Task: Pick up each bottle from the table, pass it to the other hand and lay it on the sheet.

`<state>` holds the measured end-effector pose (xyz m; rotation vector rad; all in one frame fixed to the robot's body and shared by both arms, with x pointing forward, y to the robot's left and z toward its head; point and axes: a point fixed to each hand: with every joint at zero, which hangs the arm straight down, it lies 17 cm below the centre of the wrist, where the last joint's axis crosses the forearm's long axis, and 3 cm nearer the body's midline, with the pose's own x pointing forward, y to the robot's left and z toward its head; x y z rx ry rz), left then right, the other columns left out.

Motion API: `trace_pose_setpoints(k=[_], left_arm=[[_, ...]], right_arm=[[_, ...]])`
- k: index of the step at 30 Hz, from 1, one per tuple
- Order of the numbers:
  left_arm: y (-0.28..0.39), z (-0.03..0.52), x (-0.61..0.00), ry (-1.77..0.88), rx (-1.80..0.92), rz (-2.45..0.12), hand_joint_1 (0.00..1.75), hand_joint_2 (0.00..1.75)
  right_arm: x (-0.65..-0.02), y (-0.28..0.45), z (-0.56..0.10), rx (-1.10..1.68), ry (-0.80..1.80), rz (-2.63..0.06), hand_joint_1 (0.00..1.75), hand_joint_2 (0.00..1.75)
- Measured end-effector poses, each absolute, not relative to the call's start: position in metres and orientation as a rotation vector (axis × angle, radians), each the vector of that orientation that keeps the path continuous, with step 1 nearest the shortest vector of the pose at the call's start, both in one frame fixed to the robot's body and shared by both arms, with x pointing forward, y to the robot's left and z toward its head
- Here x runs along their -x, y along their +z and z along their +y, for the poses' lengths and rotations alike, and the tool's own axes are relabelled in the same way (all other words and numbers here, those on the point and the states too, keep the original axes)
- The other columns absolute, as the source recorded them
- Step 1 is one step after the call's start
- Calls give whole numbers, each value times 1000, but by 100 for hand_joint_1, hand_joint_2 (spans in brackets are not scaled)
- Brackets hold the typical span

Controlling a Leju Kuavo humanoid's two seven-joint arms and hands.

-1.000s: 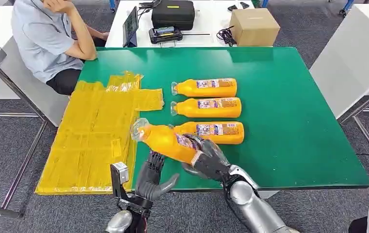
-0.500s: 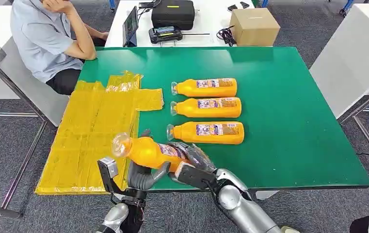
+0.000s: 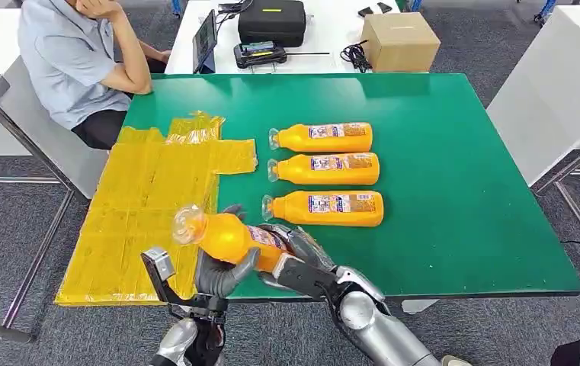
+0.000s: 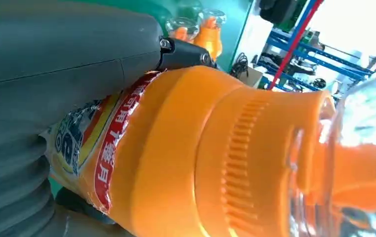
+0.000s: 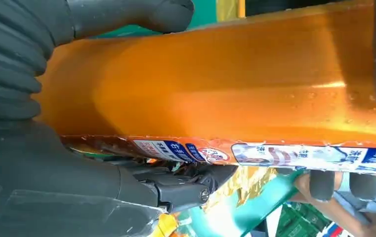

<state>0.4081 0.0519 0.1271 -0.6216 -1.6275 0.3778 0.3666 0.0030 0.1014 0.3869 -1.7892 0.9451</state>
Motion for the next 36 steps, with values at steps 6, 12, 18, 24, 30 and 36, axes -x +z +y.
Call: trace_pose_setpoints(k=[6, 12, 18, 24, 30, 36], left_arm=[[128, 53, -408, 380, 621, -1632, 175, 175], [131, 52, -407, 374, 629, -1645, 175, 175], [139, 46, -401, 352, 692, -1663, 175, 175], [142, 47, -399, 317, 663, -1703, 175, 175], [158, 54, -399, 317, 582, -1760, 175, 175], [159, 79, -405, 123, 161, -1892, 175, 175]], right_arm=[[-366, 101, 4, -390, 945, -1789, 175, 175], [-364, 103, 5, -428, 926, -1780, 175, 175], [-362, 106, 5, -487, 895, -1768, 86, 175], [-363, 105, 5, -468, 898, -1769, 0, 175], [-368, 102, 6, -408, 891, -1776, 0, 175], [-377, 84, -18, -201, 857, -1798, 0, 175]])
